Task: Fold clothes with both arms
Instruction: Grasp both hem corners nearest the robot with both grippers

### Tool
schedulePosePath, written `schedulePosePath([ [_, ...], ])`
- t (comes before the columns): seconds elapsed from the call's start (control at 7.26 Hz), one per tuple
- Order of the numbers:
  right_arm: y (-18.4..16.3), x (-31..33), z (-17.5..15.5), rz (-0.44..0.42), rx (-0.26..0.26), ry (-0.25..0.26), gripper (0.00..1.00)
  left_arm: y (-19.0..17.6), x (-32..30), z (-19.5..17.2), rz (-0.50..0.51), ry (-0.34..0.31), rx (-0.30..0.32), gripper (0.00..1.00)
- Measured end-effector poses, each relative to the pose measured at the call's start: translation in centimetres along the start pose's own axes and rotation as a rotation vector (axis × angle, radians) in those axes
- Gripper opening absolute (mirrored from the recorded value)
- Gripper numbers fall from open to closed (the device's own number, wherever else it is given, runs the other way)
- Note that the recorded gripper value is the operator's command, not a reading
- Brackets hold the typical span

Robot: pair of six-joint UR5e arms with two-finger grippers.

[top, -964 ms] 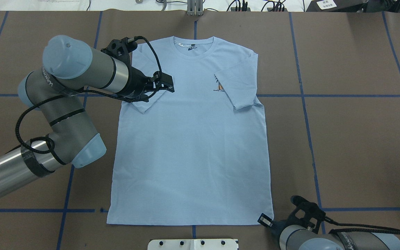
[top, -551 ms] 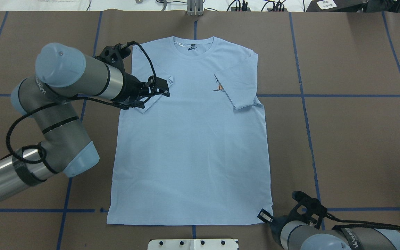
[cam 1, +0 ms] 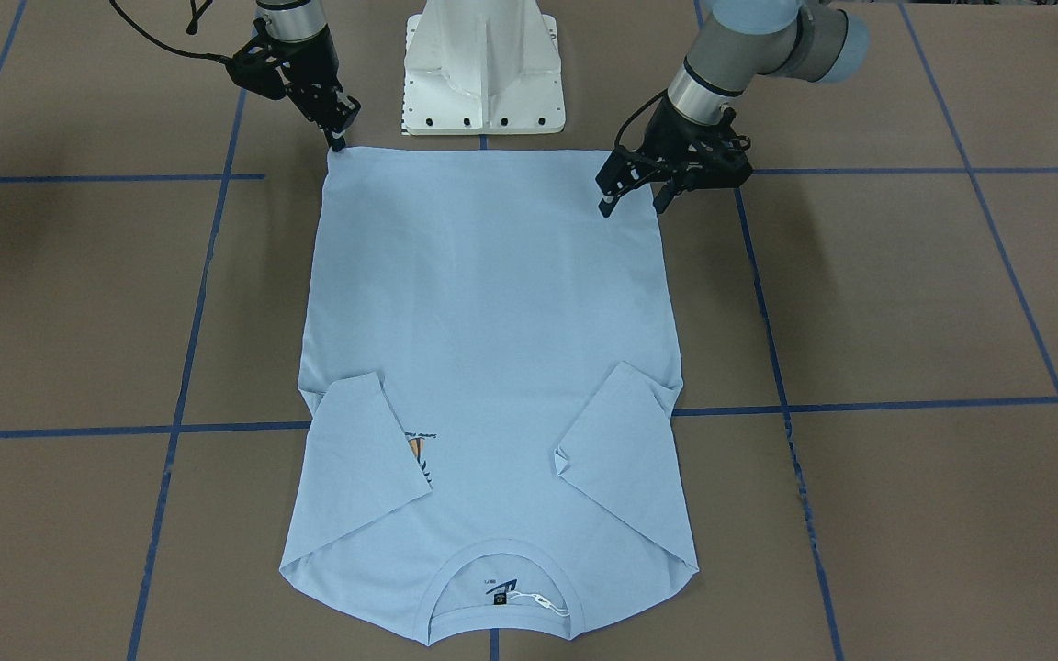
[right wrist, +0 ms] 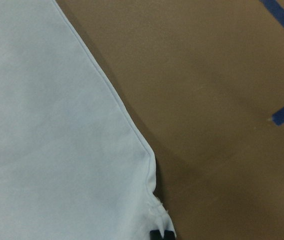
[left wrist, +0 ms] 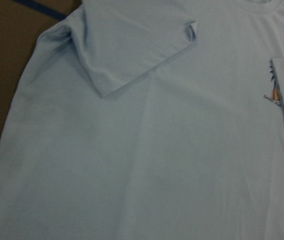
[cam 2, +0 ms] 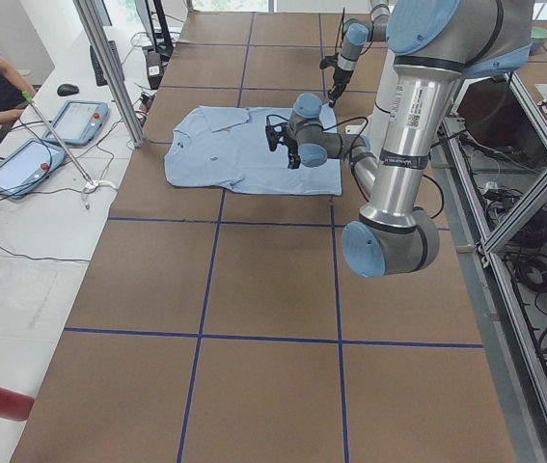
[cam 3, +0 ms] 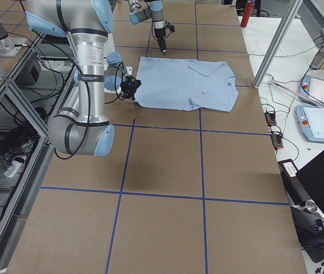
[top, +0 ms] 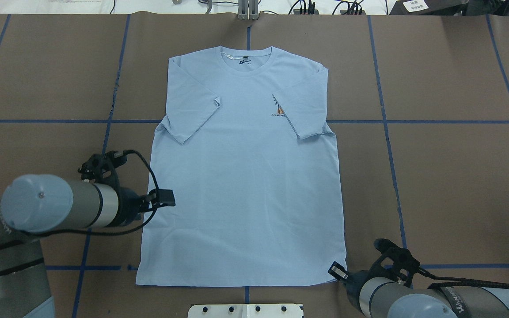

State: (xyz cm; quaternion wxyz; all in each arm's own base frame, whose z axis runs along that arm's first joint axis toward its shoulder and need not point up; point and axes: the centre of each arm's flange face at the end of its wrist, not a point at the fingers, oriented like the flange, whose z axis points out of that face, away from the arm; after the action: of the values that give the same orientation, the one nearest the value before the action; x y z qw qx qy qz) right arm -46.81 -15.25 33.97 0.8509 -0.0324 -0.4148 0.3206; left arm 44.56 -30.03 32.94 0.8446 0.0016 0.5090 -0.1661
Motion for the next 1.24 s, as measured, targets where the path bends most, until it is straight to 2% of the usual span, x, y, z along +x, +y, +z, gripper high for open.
schedulePosePath([
  [0.28,0.0,0.0,0.0,0.000,-0.001,0.001,0.00,4.8,-2.6,1.7,-0.020,-0.056,-0.008,0.86],
  [0.55,0.0,0.0,0.0,0.000,-0.001,0.000,0.00,7.7,-4.7,2.7,-0.019,-0.102,-0.038,0.81],
  [0.69,0.0,0.0,0.0,0.000,-0.002,0.000,0.00,8.9,-5.3,3.0,-0.022,-0.117,-0.055,0.71],
  [0.83,0.1,0.0,-0.1,0.000,-0.002,0.000,0.00,10.2,-5.7,3.3,-0.028,-0.129,-0.074,0.44],
  [0.96,0.1,0.0,-0.1,0.000,-0.003,-0.001,0.00,11.2,-5.9,3.6,-0.034,-0.138,-0.090,0.00],
  [1.24,0.1,-0.1,-0.2,0.000,-0.004,-0.003,0.00,11.8,-5.9,3.4,-0.056,-0.144,-0.097,0.00],
])
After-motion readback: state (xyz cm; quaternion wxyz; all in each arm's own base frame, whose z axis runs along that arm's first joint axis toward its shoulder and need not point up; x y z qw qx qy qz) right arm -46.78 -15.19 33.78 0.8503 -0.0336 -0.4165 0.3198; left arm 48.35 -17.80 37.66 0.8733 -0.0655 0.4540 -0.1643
